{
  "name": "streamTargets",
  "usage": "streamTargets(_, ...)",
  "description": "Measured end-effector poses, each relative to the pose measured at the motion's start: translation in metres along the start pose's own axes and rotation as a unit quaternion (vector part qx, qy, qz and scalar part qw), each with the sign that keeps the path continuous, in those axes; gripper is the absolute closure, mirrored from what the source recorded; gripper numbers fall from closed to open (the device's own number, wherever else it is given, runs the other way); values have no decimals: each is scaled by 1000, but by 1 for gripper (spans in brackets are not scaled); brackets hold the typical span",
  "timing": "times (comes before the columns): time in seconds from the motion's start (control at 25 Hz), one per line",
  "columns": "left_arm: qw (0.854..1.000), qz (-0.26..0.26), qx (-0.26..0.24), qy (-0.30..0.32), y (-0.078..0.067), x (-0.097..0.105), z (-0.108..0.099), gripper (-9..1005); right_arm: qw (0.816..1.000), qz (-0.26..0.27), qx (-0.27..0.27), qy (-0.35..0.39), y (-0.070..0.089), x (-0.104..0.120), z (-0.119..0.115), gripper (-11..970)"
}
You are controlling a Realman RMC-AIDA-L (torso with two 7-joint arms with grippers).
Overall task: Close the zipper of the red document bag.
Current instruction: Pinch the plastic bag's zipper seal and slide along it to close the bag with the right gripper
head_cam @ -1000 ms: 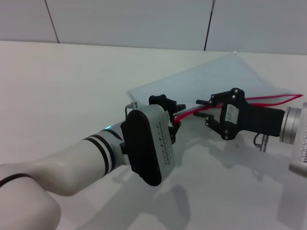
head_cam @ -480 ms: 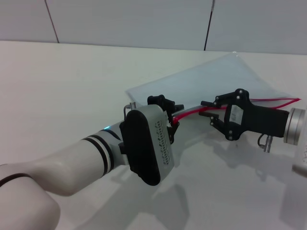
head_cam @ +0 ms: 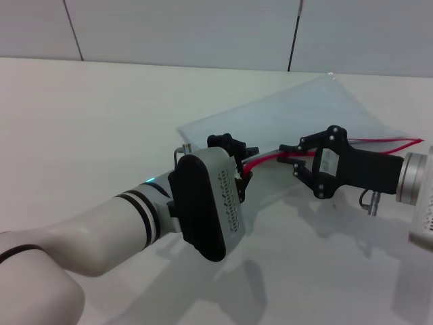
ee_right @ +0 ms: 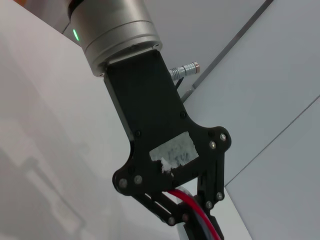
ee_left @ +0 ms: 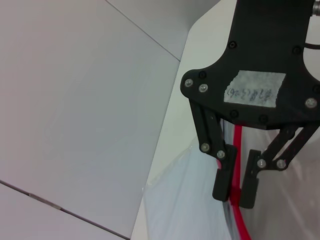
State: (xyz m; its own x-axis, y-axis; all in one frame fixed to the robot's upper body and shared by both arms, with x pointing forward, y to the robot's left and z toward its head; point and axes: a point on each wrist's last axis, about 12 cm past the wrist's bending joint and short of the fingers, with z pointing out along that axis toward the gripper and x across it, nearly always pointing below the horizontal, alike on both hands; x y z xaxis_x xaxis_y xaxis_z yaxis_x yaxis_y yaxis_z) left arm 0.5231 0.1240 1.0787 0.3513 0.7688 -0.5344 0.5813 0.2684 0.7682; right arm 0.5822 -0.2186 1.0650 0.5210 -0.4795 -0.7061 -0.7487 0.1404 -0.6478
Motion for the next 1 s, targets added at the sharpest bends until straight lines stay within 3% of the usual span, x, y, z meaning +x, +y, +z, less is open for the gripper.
streamTargets(0.56,1000,1,0,-1,0,-1,0,855,1000,5,6,10,1,3,-1,876)
streamTargets(1.0,1000,0,0,-1,0,-1,0,840,999,19,37,33,2,13,-18,881)
